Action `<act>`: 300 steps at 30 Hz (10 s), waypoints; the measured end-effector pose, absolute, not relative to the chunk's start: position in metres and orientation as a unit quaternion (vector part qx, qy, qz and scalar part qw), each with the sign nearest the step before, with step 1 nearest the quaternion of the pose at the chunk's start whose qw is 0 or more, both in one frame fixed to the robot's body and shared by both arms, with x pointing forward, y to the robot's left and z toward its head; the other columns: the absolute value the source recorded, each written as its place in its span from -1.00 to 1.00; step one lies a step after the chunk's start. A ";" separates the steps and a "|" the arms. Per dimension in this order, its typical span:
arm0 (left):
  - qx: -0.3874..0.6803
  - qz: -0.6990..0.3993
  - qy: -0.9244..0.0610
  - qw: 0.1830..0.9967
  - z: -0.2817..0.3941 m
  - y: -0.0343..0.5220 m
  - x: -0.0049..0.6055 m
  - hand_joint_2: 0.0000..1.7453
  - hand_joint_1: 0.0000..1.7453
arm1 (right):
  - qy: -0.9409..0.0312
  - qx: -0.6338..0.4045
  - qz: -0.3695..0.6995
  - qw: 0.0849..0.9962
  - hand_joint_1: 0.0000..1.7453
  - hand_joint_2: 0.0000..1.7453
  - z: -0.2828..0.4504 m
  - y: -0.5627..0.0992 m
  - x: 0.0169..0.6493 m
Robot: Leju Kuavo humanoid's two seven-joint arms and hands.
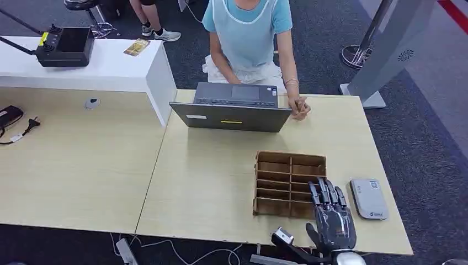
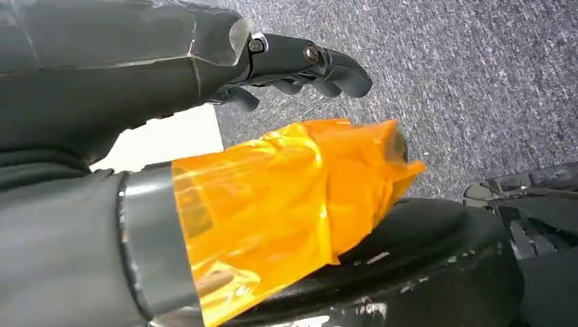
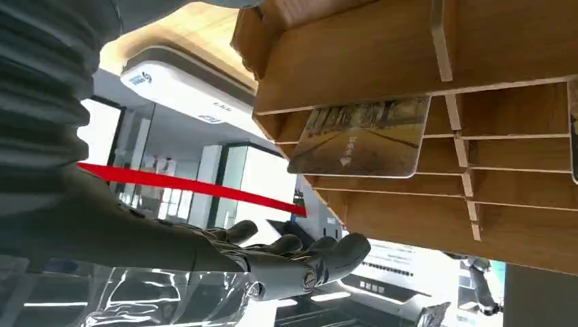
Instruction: Pass the card to the sensor for recognition and then transmit it.
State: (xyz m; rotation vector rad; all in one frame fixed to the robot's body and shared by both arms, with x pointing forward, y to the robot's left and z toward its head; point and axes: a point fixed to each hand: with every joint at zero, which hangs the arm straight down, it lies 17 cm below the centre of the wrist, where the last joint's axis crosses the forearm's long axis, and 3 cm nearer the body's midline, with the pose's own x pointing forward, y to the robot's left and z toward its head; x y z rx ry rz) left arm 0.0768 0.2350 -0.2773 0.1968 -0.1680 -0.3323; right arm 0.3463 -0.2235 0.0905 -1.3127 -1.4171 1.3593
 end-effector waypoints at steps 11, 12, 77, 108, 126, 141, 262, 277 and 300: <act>0.097 -0.165 -0.083 0.978 -0.277 0.234 0.077 -1.00 -1.00 | -0.555 -0.508 0.534 0.385 -1.00 1.00 0.086 -0.221 0.347; 0.097 -0.165 -0.083 0.978 -0.277 0.234 0.077 -1.00 -1.00 | -0.555 -0.508 0.534 0.385 -1.00 1.00 0.087 -0.221 0.347; 0.096 -0.166 -0.083 0.978 -0.277 0.234 0.076 -1.00 -1.00 | -0.577 -0.511 0.520 0.368 0.16 1.00 0.101 -0.214 0.348; 0.094 -0.168 -0.088 0.977 -0.277 0.232 0.078 -1.00 -1.00 | -0.618 -0.493 0.485 0.374 0.66 1.00 0.114 -0.211 0.351; 0.092 -0.162 -0.093 0.978 -0.277 0.231 0.079 -1.00 -1.00 | -0.709 -0.432 0.398 0.390 0.74 1.00 0.160 -0.209 0.352; 0.094 -0.159 -0.097 0.978 -0.276 0.231 0.081 -1.00 -1.00 | -0.760 -0.379 0.356 0.390 0.74 1.00 0.186 -0.198 0.347; 0.081 -0.208 -0.119 0.967 -0.274 0.221 0.093 -1.00 -1.00 | -0.655 -0.338 0.415 0.533 -1.00 1.00 0.363 -0.259 0.671; 0.082 -0.199 -0.120 0.969 -0.274 0.221 0.095 -1.00 -1.00 | -0.693 -0.350 0.376 0.506 -1.00 1.00 0.410 -0.272 0.670; 0.097 -0.181 -0.122 0.971 -0.275 0.233 0.093 -1.00 -1.00 | -0.863 0.117 0.191 0.452 -1.00 1.00 0.459 -0.256 0.543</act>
